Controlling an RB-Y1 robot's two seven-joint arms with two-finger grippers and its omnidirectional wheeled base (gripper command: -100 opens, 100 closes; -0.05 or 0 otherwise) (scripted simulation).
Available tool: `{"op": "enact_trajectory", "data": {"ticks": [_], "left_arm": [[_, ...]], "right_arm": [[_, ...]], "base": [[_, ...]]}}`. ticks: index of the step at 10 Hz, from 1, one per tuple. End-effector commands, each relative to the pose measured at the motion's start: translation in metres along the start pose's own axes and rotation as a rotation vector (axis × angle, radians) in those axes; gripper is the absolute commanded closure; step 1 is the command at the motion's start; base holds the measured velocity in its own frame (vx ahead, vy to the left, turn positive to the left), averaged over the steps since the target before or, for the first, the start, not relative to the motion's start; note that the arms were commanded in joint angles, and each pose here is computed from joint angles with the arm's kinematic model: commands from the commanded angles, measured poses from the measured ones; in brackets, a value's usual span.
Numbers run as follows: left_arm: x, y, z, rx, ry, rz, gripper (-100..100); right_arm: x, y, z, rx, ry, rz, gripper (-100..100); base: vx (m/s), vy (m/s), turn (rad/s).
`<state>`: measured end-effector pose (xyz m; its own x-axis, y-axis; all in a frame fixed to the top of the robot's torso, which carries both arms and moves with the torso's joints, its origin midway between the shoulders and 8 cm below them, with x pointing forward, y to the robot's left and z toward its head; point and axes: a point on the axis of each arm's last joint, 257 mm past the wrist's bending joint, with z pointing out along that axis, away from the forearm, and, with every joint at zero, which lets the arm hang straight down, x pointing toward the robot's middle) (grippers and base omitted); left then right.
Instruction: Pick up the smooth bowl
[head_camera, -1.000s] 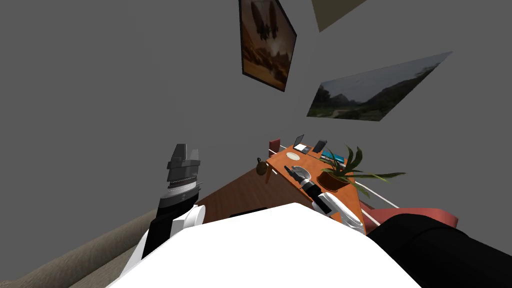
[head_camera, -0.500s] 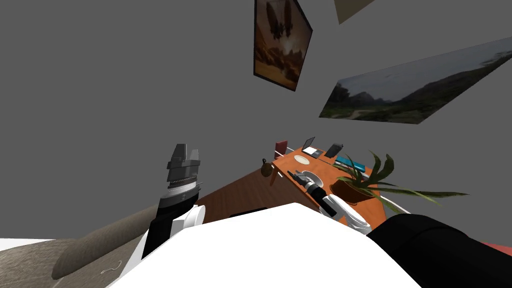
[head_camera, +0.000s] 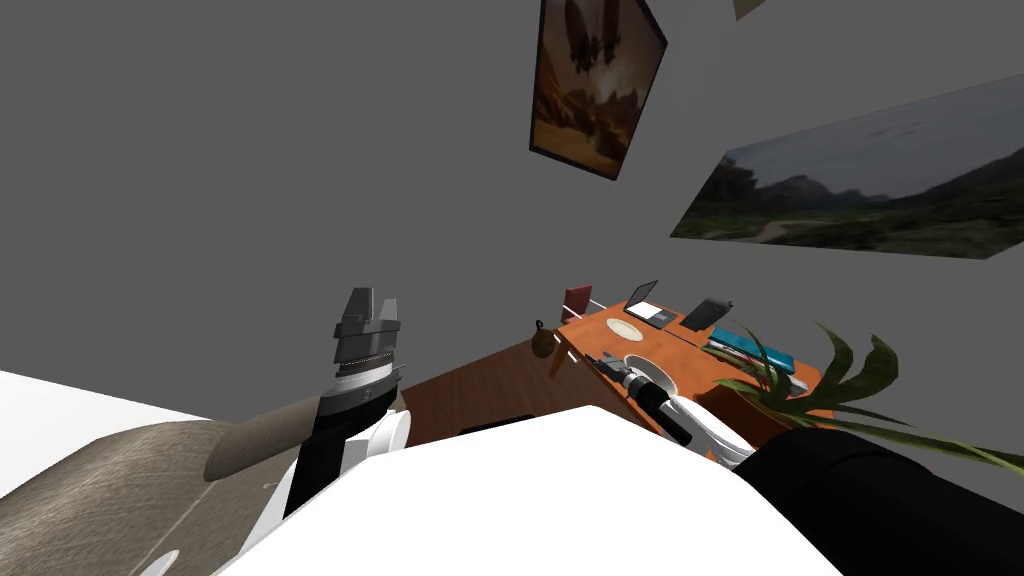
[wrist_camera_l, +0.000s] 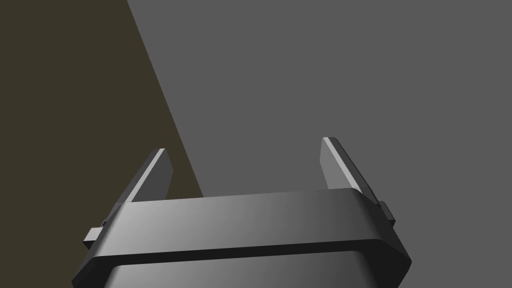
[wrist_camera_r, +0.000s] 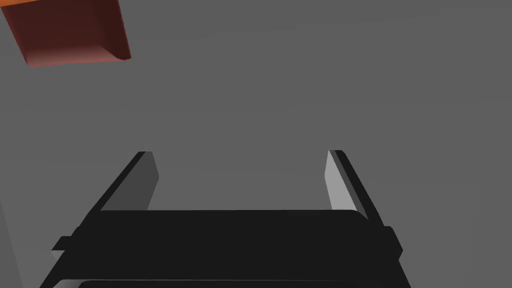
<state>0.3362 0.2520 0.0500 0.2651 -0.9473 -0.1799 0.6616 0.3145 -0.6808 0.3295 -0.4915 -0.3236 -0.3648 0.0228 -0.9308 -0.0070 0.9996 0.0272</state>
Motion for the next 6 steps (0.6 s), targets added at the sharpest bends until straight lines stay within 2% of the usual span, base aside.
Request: {"op": "enact_trajectory", "data": {"ticks": [1, 2, 3, 4, 5, 6], "left_arm": [[0.0, 0.0, 0.0, 0.0, 0.0, 0.0, 0], [0.0, 0.0, 0.0, 0.0, 0.0, 0.0, 0], [0.0, 0.0, 0.0, 0.0, 0.0, 0.0, 0], [0.0, 0.0, 0.0, 0.0, 0.0, 0.0, 0], [0.0, 0.0, 0.0, 0.0, 0.0, 0.0, 0], [0.0, 0.0, 0.0, 0.0, 0.0, 0.0, 0]], "right_arm": [[0.018, -0.012, -0.002, 0.022, 0.04, -0.02, -100], [0.032, -0.026, -0.01, 0.038, 0.09, -0.072, -100], [0.041, -0.033, -0.013, 0.053, 0.108, -0.065, -100], [0.059, -0.05, -0.025, 0.075, 0.169, -0.111, -100], [0.063, -0.053, -0.026, 0.082, 0.177, -0.108, -100], [0.078, -0.068, -0.038, 0.099, 0.232, -0.153, -100]], "base": [[0.024, 0.013, 0.128], [0.026, 0.012, 0.24], [0.02, 0.003, 0.14], [0.023, 0.004, 0.213], [0.019, -0.003, 0.12], [0.019, -0.003, 0.205]]}}
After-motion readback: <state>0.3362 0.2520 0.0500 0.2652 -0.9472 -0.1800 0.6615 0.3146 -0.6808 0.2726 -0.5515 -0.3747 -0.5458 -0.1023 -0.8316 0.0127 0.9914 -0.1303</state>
